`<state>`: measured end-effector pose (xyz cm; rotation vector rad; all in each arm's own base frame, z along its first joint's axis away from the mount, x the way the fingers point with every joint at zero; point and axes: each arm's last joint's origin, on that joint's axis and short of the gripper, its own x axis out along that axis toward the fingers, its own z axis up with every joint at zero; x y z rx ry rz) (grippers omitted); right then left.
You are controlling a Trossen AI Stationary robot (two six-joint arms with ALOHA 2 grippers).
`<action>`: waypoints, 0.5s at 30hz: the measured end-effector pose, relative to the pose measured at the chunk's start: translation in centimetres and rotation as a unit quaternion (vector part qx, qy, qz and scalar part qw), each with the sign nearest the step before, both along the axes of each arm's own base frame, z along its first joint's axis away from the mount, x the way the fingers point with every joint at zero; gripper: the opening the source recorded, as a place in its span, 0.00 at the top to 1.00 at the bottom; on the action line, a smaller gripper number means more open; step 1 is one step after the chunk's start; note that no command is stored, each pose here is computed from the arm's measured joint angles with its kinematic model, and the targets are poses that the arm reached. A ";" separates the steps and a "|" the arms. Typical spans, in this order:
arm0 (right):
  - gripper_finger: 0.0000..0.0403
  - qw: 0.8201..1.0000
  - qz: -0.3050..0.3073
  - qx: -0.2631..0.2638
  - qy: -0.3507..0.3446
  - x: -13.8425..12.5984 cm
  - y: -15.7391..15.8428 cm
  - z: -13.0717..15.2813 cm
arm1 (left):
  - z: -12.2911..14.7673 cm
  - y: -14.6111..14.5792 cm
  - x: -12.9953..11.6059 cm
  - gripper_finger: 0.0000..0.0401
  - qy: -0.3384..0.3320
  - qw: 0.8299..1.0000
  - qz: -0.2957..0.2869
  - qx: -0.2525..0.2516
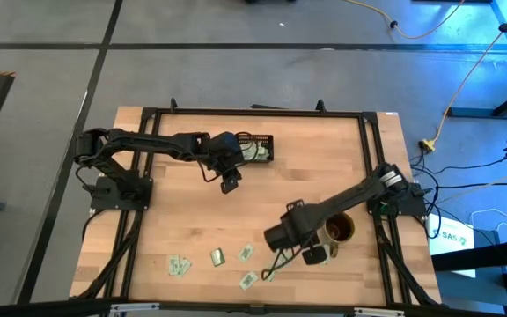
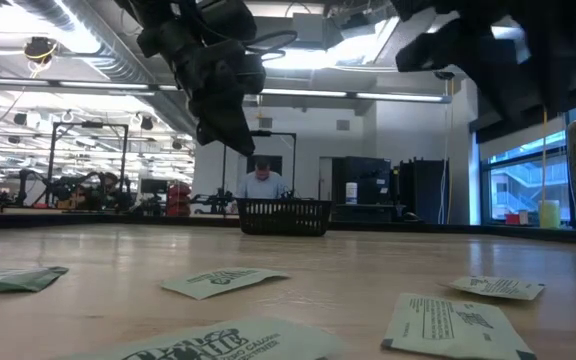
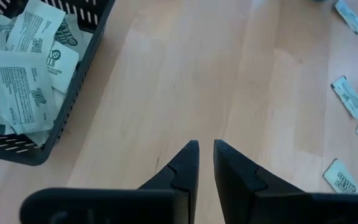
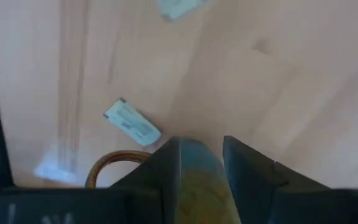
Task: Pick and place Stevia / Truvia into bins
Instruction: Put the white stevia packet into the black bin
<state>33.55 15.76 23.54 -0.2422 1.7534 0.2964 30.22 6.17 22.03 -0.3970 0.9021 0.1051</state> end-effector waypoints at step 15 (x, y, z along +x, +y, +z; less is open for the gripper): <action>0.69 0.995 0.083 0.031 0.053 -0.1 2.5 -3.2 | 0.0 0.0 0.0 0.90 -0.002 1.000 -0.017 0.014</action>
